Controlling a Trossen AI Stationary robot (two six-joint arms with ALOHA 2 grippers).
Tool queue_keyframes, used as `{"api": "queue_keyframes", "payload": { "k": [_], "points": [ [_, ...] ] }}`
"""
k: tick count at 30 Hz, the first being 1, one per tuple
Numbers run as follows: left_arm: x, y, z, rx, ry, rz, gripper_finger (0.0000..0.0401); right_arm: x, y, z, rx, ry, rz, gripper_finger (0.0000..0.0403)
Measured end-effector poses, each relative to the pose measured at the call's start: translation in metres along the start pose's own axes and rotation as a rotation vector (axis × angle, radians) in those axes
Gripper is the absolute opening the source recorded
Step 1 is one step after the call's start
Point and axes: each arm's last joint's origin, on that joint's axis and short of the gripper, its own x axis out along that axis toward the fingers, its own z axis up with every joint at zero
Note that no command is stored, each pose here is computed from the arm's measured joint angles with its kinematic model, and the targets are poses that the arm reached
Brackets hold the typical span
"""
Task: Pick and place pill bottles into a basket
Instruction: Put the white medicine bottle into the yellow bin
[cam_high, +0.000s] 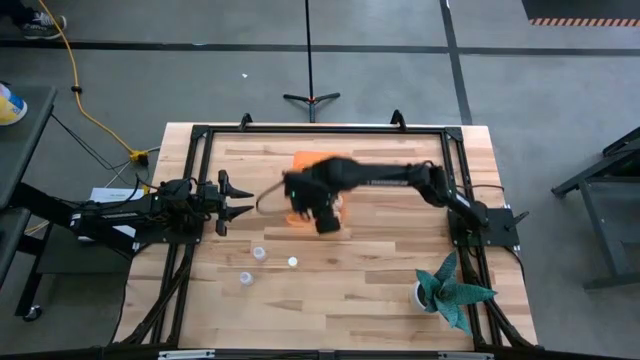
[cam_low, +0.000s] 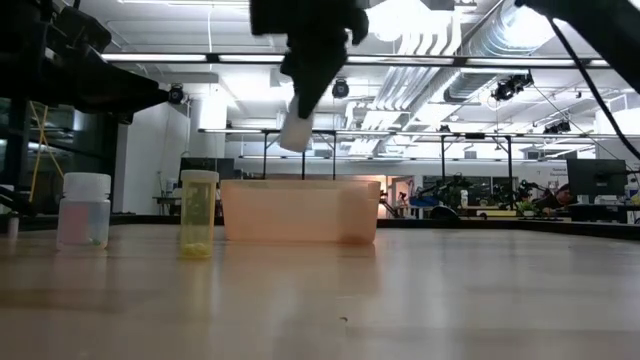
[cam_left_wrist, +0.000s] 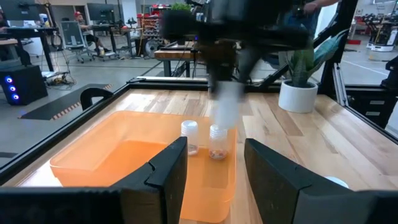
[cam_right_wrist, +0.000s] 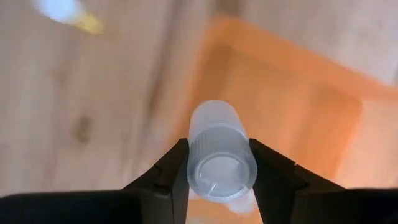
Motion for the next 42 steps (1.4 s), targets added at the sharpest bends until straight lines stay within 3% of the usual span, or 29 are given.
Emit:
{"api": "queue_keyframes", "payload": {
  "k": [8,16,24,28,32,42],
  "points": [
    [0.000,0.000,0.000,0.000,0.000,0.000,0.0193,0.002,-0.080,-0.035,0.158,0.054,0.005,0.0127],
    [0.000,0.000,0.000,0.000,0.000,0.001,0.0193,0.015,-0.127,-0.061,0.257,0.052,0.099,0.0127],
    [0.000,0.000,0.000,0.002,0.000,0.001,0.0193,0.018,-0.126,-0.061,0.214,0.024,0.167,0.0127],
    [0.000,0.000,0.000,0.003,0.000,0.001,0.0193,0.017,-0.121,-0.062,0.195,0.086,0.129,0.0127],
    [0.000,0.000,0.000,0.004,0.000,0.001,0.0193,0.016,-0.119,-0.065,0.219,0.111,0.183,0.0127],
    [0.000,0.000,0.000,0.004,0.000,0.001,0.0193,0.016,-0.122,-0.065,0.222,0.108,0.137,0.0127]
  ]
}}
